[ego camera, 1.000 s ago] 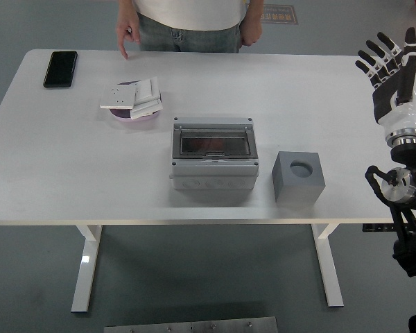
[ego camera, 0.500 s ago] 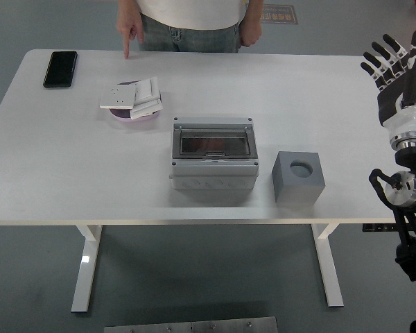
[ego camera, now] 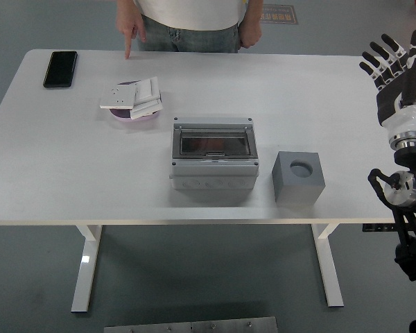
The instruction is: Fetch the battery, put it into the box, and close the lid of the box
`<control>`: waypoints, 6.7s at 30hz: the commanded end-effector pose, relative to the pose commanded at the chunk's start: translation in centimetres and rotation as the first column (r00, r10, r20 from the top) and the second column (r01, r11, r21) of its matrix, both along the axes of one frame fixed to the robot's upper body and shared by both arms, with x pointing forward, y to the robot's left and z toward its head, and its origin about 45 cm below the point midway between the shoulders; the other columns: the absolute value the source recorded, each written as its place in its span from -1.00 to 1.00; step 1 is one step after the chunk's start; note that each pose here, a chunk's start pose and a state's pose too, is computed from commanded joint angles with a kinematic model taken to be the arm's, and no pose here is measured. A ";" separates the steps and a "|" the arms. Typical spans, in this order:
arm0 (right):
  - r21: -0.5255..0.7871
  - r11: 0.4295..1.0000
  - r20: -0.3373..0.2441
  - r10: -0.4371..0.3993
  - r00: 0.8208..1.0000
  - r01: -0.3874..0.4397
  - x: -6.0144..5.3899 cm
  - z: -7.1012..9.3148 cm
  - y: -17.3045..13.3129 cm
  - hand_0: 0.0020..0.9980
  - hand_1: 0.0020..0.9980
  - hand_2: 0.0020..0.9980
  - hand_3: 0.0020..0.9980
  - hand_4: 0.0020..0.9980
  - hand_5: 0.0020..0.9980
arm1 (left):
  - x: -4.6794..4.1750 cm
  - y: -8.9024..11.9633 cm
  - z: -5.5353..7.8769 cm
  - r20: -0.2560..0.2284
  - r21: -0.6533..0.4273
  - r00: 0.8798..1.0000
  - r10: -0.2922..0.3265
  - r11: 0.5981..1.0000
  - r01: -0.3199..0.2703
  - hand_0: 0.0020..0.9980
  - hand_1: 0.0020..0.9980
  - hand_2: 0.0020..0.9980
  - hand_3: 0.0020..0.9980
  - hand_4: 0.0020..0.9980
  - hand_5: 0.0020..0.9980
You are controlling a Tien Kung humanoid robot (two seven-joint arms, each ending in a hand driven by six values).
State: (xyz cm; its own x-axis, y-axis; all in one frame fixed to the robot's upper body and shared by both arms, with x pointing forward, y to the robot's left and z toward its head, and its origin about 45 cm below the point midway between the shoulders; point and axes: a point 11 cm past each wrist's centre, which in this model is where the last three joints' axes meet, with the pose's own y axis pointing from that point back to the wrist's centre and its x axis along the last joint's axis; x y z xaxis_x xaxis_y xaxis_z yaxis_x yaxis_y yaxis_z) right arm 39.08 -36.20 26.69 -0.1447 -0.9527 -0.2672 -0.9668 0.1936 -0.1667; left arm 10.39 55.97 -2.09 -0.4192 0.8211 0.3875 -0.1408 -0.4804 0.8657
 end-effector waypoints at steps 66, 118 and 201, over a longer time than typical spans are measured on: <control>-0.025 0.998 -0.028 0.058 0.998 -0.059 1.2 -0.1 2.5 0.55 0.45 0.46 0.53 0.89 0.89 | -1.98 -1.4 -1.4 -0.011 -0.032 1.000 0.028 0.999 -0.028 0.22 0.45 0.30 0.21 0.46 -0.54; -0.032 0.997 -0.049 0.065 0.997 -0.066 1.3 -0.6 2.9 0.56 0.46 0.47 0.54 0.71 0.32 | -2.41 -1.2 -1.4 -0.001 -0.029 0.999 0.039 0.999 -0.039 0.22 0.44 0.29 0.21 0.44 -0.56; -0.020 0.997 -0.014 0.070 0.997 -0.070 1.3 0.2 2.6 0.57 0.48 0.54 0.68 0.94 0.66 | -2.58 -1.3 -1.5 -0.005 -0.033 0.999 0.043 0.999 -0.043 0.22 0.44 0.29 0.20 0.44 -0.58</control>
